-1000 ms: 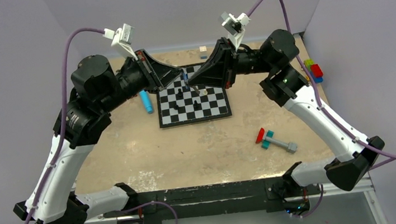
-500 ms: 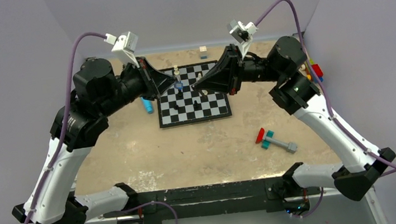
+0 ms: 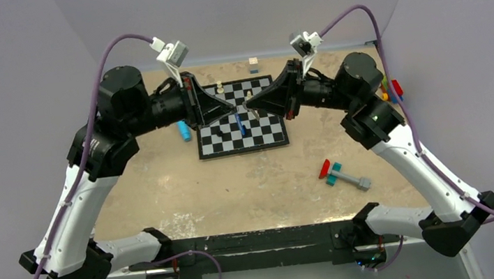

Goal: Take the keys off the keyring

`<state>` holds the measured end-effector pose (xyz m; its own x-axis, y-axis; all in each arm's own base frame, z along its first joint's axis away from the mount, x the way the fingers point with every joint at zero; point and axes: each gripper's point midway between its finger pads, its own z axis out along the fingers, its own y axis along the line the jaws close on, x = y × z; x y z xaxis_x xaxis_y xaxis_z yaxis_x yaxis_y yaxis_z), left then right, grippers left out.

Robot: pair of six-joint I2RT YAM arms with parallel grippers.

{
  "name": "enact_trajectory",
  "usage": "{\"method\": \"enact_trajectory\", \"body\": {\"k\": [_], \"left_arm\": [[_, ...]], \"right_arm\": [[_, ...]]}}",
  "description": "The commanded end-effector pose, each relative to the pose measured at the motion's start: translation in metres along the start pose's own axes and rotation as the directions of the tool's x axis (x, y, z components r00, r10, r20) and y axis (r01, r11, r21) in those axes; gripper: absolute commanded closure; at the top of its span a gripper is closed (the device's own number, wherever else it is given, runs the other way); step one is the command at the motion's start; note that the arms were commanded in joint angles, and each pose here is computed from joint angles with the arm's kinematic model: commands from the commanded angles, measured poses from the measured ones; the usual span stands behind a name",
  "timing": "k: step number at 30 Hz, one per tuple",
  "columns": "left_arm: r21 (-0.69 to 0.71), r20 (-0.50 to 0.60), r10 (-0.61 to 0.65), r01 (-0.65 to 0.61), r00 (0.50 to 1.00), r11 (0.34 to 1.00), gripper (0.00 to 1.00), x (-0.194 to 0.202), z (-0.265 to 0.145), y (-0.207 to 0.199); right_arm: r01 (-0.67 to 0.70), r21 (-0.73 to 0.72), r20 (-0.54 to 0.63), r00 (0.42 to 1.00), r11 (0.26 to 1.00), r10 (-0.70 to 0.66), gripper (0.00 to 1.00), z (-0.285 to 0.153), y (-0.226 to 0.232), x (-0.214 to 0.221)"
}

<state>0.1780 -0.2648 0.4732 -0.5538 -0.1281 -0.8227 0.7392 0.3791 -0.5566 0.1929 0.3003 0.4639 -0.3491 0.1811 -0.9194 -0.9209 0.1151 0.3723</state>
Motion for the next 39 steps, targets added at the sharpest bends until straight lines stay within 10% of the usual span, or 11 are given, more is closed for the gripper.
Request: {"method": "enact_trajectory", "body": {"k": [1, 4, 12, 33, 37, 39], "left_arm": [[-0.516, 0.055, -0.062, 0.081, 0.997, 0.853, 1.0, 0.007, -0.04, 0.084], [-0.678, 0.086, -0.043, 0.09, 0.995, 0.729, 1.0, 0.013, -0.066, 0.116], [-0.804, -0.096, -0.28, 0.091, 0.955, 0.587, 1.0, 0.095, -0.065, 0.164], [-0.846, -0.341, -0.651, 0.08, 0.678, 0.527, 1.0, 0.278, -0.027, 0.252], [-0.853, -0.341, -0.657, 0.073, 0.672, 0.517, 0.82, 0.288, -0.028, 0.259], [-0.857, -0.34, -0.655, 0.065, 0.675, 0.512, 0.57, 0.287, -0.028, 0.261]], "right_arm": [[-0.013, 0.459, 0.071, 0.997, 0.888, -0.022, 1.0, -0.032, -0.065, -0.013], [-0.043, 0.693, 0.026, 0.999, 0.72, 0.035, 1.0, -0.06, -0.109, 0.006], [-0.143, 0.656, -0.011, 0.98, 0.742, 0.198, 1.0, -0.05, -0.115, 0.054], [-0.227, 0.716, -0.185, 0.85, 0.66, 0.493, 1.0, -0.051, -0.151, 0.16], [-0.225, 0.717, -0.193, 0.845, 0.66, 0.499, 1.0, -0.051, -0.154, 0.164], [-0.219, 0.721, -0.199, 0.844, 0.658, 0.499, 1.0, -0.051, -0.155, 0.166]]}}
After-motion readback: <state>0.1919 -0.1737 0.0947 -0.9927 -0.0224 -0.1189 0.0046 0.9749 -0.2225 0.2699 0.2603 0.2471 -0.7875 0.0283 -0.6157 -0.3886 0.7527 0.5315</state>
